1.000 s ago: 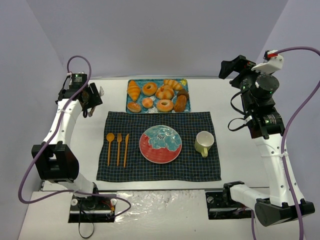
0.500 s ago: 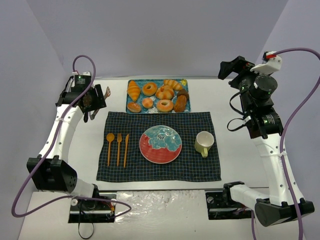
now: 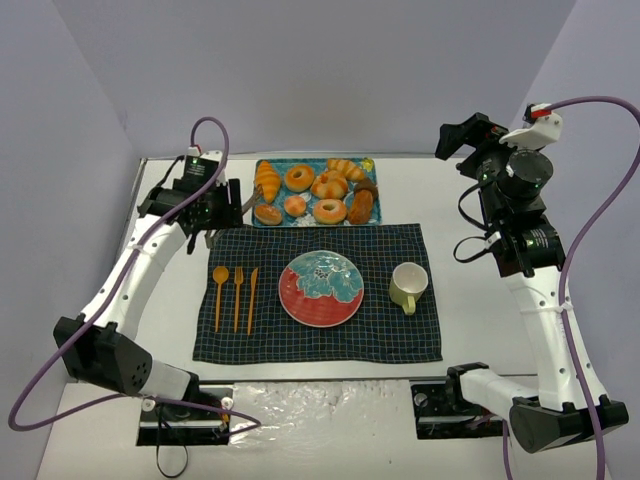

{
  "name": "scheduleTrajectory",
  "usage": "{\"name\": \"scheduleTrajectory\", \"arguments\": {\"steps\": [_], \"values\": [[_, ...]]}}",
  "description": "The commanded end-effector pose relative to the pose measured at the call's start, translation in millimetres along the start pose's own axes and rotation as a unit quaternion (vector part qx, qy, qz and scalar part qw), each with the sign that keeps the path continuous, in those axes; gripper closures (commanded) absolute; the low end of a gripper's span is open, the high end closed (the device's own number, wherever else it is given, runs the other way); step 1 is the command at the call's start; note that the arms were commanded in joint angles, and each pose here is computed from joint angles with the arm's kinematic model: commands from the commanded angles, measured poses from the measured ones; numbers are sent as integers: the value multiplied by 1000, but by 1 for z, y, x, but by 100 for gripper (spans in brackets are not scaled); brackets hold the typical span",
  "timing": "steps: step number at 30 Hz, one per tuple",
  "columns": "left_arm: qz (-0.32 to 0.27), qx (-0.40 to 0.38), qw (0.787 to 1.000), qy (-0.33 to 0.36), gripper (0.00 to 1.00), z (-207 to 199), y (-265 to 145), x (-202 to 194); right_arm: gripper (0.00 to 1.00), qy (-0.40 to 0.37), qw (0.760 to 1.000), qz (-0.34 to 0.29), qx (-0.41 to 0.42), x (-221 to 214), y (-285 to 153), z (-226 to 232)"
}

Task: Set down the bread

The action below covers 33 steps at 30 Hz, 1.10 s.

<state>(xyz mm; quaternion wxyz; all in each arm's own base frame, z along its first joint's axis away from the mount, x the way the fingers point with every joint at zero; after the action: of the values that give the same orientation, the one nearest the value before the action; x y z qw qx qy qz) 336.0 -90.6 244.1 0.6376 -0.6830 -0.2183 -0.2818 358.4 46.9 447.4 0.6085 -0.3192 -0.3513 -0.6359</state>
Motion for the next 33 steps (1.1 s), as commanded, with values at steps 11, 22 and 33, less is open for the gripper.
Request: {"name": "scheduleTrajectory", "arguments": {"steps": [11,22,33], "values": [[-23,-48,997,47,43,-55,15,23,0,10,998,-49,30,25,-5,15],[-8,-74,994,75,43,-88,48,31,0,8,998,-54,29,29,-10,15],[14,-71,993,92,43,-101,84,27,0,0,998,-62,24,35,-15,14]]}}
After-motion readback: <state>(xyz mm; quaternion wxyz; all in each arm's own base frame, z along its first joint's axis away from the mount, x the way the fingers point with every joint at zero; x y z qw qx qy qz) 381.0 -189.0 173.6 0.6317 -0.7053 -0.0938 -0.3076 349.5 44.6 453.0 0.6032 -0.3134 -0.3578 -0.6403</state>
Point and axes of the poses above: each gripper's point midway between its finger pads, its own y axis out along the fingers, its own z axis along the line the jaws close on, x = y × z, the point moved 1 cm from there along -y, back along the fingers, and after that the axes turned 9 degrees about y, right-handed, at the moved point
